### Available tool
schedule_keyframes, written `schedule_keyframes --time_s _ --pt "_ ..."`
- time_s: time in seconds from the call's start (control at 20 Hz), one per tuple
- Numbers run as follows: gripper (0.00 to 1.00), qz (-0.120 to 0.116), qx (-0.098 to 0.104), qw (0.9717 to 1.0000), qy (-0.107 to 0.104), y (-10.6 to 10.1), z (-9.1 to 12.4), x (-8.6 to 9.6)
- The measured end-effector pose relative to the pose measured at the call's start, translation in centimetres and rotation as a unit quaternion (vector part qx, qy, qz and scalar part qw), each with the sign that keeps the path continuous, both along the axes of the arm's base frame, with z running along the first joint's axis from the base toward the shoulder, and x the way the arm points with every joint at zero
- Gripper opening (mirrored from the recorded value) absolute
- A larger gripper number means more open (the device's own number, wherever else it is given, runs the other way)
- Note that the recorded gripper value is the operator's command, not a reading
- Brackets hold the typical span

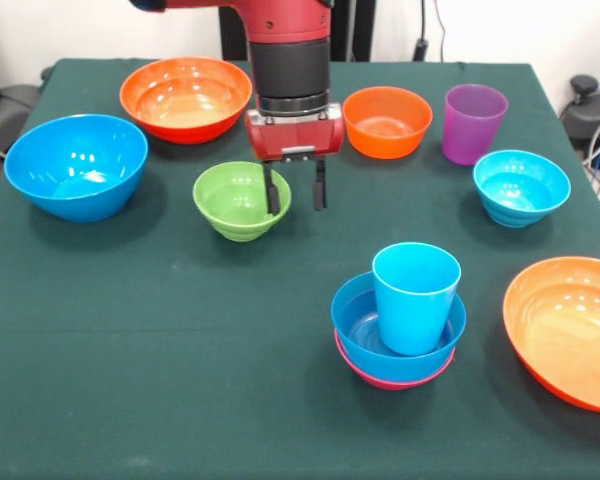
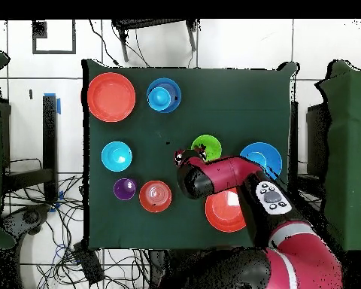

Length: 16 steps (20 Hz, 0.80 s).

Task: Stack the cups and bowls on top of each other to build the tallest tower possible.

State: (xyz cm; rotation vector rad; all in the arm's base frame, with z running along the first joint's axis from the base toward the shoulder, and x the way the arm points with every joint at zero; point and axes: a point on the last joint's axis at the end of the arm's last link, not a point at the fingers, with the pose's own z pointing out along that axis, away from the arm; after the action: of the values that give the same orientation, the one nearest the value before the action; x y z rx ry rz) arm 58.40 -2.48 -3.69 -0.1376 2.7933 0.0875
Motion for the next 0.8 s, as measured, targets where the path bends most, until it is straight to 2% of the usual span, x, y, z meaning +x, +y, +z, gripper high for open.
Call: schedule_keyframes --time_s 0.2,0.45,0.8 --pt "1.00 0.012 0.000 0.9999 0.009 1.6 -1.0 -0.6" --pt "1.00 0.022 0.000 0.9997 0.008 2.6 -1.7 -1.2" --pt "1.00 0.022 0.001 0.9998 -0.003 2.4 -2.0 -1.3"
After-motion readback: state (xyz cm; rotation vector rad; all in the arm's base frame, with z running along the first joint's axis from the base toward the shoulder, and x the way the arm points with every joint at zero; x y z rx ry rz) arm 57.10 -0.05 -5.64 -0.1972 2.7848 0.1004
